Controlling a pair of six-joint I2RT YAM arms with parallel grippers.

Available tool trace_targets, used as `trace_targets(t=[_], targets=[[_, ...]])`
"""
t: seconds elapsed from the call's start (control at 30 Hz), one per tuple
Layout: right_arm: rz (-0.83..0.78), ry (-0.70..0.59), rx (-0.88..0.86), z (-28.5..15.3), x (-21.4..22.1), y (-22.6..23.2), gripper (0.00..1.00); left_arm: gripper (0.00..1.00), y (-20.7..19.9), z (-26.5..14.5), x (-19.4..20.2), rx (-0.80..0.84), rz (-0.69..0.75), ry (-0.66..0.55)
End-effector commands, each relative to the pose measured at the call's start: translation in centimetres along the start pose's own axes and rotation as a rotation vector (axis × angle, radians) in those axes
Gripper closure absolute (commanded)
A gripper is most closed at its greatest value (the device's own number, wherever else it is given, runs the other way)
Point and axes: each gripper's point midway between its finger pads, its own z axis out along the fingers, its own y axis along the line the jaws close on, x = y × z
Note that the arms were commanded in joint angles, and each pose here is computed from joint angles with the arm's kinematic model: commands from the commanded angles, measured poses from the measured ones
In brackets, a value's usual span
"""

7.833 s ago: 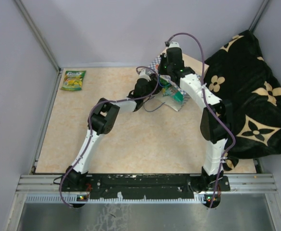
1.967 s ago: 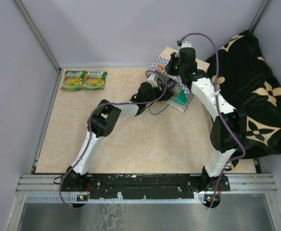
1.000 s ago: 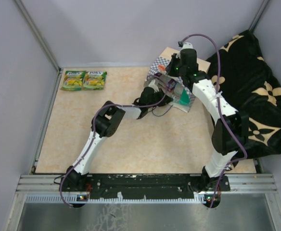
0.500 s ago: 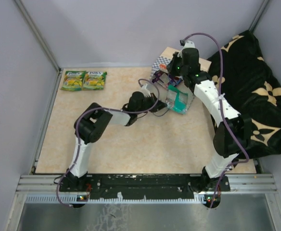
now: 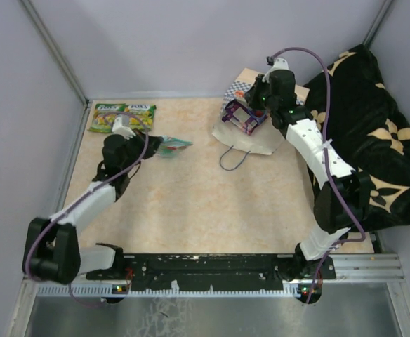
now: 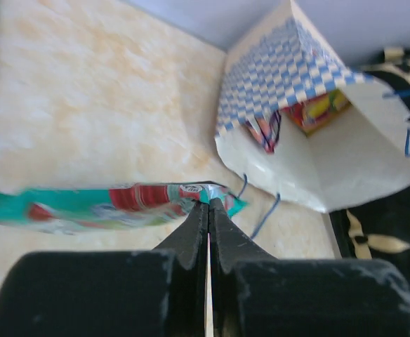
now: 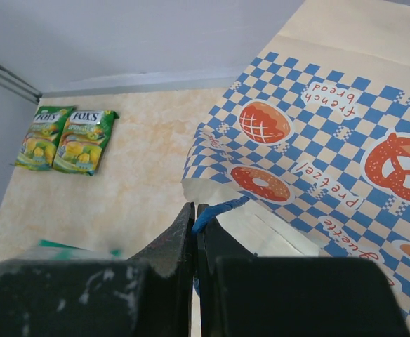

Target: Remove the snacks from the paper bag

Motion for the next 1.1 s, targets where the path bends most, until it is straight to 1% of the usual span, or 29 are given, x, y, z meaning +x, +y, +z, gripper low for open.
trace_targets(t=[0.0, 0.13, 0.2, 0.33, 0.4, 0.5, 0.57, 0.6, 0.63, 0.73, 0.77, 0.8, 0.83, 0.87, 0.93, 1.0, 1.07], targets=[[-0.006, -0.157, -0.084, -2.2, -5.4, 2.5, 1.0, 1.0, 1.3, -4.3, -4.7, -0.173, -0.019, -0.161], [-0.008, -0.155, -0.081, -2.2, -5.3, 2.4, 1.0, 1.0, 2.4, -7.6, -7.7, -0.338, -0.056, -0.266], [-0.006, -0.152, -0.091, -2.1, -5.2, 2.5, 1.0, 1.0, 2.8, -8.9, -8.7, -0.391, -0.015, -0.301], [0.006, -0.145, -0.115, -1.9, -5.0, 2.9, 1.0, 1.0, 5.2, -10.8, -10.1, -0.54, 0.063, -0.374], [0.019, -0.134, -0.133, -1.6, -4.7, 3.2, 1.0, 1.0, 6.2, -10.5, -10.3, -0.575, 0.138, -0.38], [0.022, -0.125, -0.149, -1.4, -4.6, 3.5, 1.0, 1.0, 7.6, -9.2, -9.8, -0.618, 0.26, -0.328], [0.023, -0.123, -0.153, -1.3, -4.7, 3.7, 1.0, 1.0, 8.9, -7.8, -9.5, -0.661, 0.348, -0.265], [0.023, -0.121, -0.153, -1.3, -4.7, 3.7, 1.0, 1.0, 9.0, -7.1, -10.0, -0.674, 0.399, -0.239], [0.024, -0.121, -0.155, -1.2, -4.8, 3.7, 1.0, 1.0, 8.9, -6.2, -9.9, -0.661, 0.46, -0.188], [0.023, -0.122, -0.168, -1.3, -5.1, 4.1, 1.0, 1.0, 8.6, -3.1, -7.9, -0.602, 0.642, 0.019], [0.023, -0.122, -0.17, -1.4, -5.2, 4.2, 1.0, 1.0, 8.5, -2.1, -6.3, -0.58, 0.715, 0.109], [0.022, -0.122, -0.172, -1.4, -5.3, 4.3, 1.0, 1.0, 8.6, -1.4, -4.9, -0.575, 0.819, 0.193], [0.022, -0.123, -0.172, -1.4, -5.3, 4.3, 1.0, 1.0, 8.6, -0.7, -3.1, -0.579, 0.894, 0.26], [0.023, -0.122, -0.17, -1.4, -5.3, 4.2, 1.0, 1.0, 8.8, -0.2, -1.4, -0.582, 1.014, 0.332], [0.022, -0.121, -0.167, -1.4, -5.2, 4.1, 1.0, 1.0, 9.0, 0.4, 1.8, -0.584, 1.187, 0.444], [0.02, -0.117, -0.167, -1.4, -5.1, 4.1, 1.0, 1.0, 9.2, 0.6, 5.0, -0.548, 1.296, 0.572], [0.018, -0.114, -0.162, -1.3, -4.9, 3.9, 1.0, 1.0, 9.3, 0.9, 7.3, -0.504, 1.337, 0.652]])
